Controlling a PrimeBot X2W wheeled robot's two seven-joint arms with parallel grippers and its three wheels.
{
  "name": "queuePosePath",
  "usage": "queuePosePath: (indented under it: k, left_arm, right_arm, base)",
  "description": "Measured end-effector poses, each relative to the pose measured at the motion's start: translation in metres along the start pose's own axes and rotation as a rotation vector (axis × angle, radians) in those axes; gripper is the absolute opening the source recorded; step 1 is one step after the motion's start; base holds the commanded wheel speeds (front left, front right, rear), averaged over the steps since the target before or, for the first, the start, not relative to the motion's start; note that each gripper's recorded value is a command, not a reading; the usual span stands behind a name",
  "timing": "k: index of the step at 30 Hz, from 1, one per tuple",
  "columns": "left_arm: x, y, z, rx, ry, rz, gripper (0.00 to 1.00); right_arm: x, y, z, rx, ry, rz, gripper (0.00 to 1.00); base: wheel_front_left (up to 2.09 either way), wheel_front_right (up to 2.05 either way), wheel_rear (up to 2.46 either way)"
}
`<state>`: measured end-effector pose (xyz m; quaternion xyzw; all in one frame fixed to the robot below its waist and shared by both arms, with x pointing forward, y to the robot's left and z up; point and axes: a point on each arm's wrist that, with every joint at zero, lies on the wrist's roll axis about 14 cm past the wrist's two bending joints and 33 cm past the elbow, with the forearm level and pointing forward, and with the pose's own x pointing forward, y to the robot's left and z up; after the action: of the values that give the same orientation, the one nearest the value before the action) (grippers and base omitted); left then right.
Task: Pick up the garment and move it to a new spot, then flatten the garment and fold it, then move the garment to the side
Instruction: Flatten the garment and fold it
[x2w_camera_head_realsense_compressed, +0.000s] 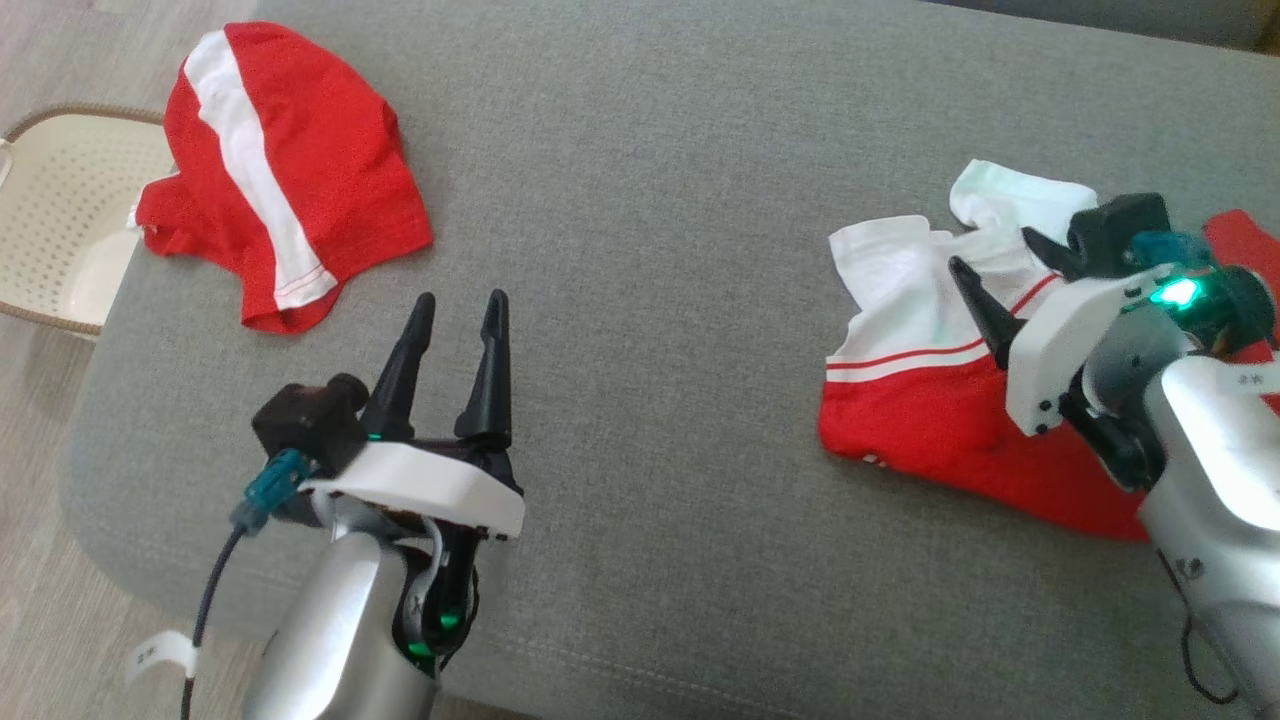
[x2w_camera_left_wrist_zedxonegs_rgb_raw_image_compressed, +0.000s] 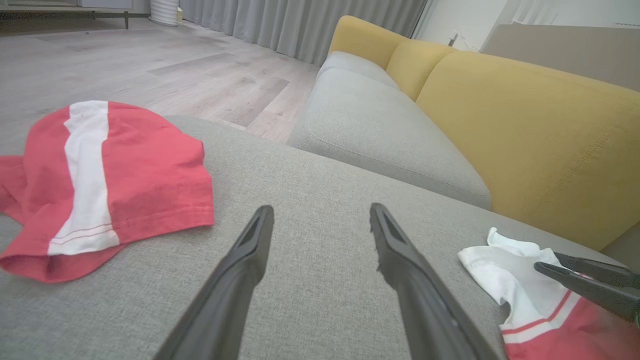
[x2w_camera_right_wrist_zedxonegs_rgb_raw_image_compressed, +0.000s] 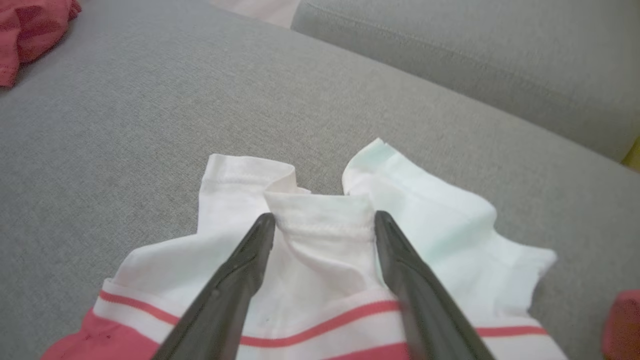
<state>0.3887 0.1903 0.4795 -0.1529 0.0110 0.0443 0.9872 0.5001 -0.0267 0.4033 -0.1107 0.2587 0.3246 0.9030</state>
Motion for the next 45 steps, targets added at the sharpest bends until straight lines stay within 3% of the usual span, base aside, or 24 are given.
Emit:
queuePosePath:
  k: [1, 5, 8, 13, 19, 22, 26, 29, 31, 32, 36, 39, 40, 41, 45]
  left_arm:
    - [0.0, 0.0, -0.001, 0.002, 0.004, 0.001, 1.0]
    - [-0.001, -0.005, -0.006, 0.001, 0.018, -0.013, 1.0]
    - [-0.002, -0.007, -0.006, -0.002, 0.018, -0.013, 1.0]
    - [-0.005, -0.009, -0.003, -0.004, 0.01, -0.018, 1.0]
    - [-0.011, -0.014, 0.005, -0.004, -0.014, -0.027, 1.0]
    - [-0.018, -0.013, 0.006, -0.011, -0.016, -0.019, 1.0]
    - [-0.029, -0.011, 0.002, -0.025, -0.008, -0.008, 1.0]
    - [-0.031, -0.01, 0.003, -0.027, -0.011, 0.002, 1.0]
    - [-0.031, -0.011, 0.003, -0.028, -0.012, -0.001, 1.0]
    - [-0.031, -0.011, 0.003, -0.028, -0.012, -0.001, 1.0]
    - [-0.029, -0.014, 0.001, -0.03, -0.007, -0.011, 1.0]
    - [-0.027, -0.017, 0.0, -0.03, -0.006, -0.02, 1.0]
    - [-0.026, -0.018, 0.0, -0.029, -0.005, -0.025, 1.0]
    - [-0.026, -0.02, -0.001, -0.027, -0.003, -0.029, 1.0]
    - [-0.023, -0.024, -0.005, -0.019, 0.008, -0.045, 1.0]
  right_arm:
    - [0.002, 0.004, -0.001, 0.022, 0.016, 0.019, 0.0]
    - [0.004, 0.013, -0.003, 0.023, 0.025, 0.064, 0.0]
    - [0.003, 0.006, 0.018, 0.06, -0.047, 0.059, 0.0]
    - [-0.004, -0.008, 0.083, 0.016, -0.249, 0.024, 0.0]
    - [-0.038, -0.046, 0.183, -0.054, -0.583, -0.109, 0.0]
    - [-0.059, -0.035, 0.226, -0.112, -0.745, -0.106, 0.0]
    - [-0.071, 0.015, 0.247, -0.2, -0.838, -0.001, 0.0]
    - [-0.068, 0.067, 0.229, -0.251, -0.817, 0.13, 0.0]
    - [-0.058, 0.1, 0.189, -0.27, -0.723, 0.219, 0.0]
    - [-0.058, 0.1, 0.189, -0.27, -0.723, 0.219, 0.0]
    - [-0.047, 0.135, 0.096, -0.227, -0.502, 0.319, 0.0]
    - [-0.049, 0.146, 0.049, -0.192, -0.387, 0.345, 0.0]
    - [-0.05, 0.148, 0.038, -0.185, -0.353, 0.348, 0.39]
    - [-0.051, 0.149, 0.03, -0.182, -0.33, 0.35, 1.0]
    - [-0.056, 0.154, 0.008, -0.138, -0.251, 0.355, 1.0]
  base:
    - [0.0, 0.0, 0.0]
    - [0.0, 0.0, 0.0]
    - [0.0, 0.0, 0.0]
    - [0.0, 0.0, 0.0]
    - [0.0, 0.0, 0.0]
    - [0.0, 0.0, 0.0]
    - [0.0, 0.0, 0.0]
    - [0.0, 0.0, 0.0]
    - [0.0, 0.0, 0.0]
    - [0.0, 0.0, 0.0]
    - [0.0, 0.0, 0.0]
    - [0.0, 0.0, 0.0]
    - [0.0, 0.0, 0.0]
    - [0.0, 0.0, 0.0]
    - [0.0, 0.0, 0.0]
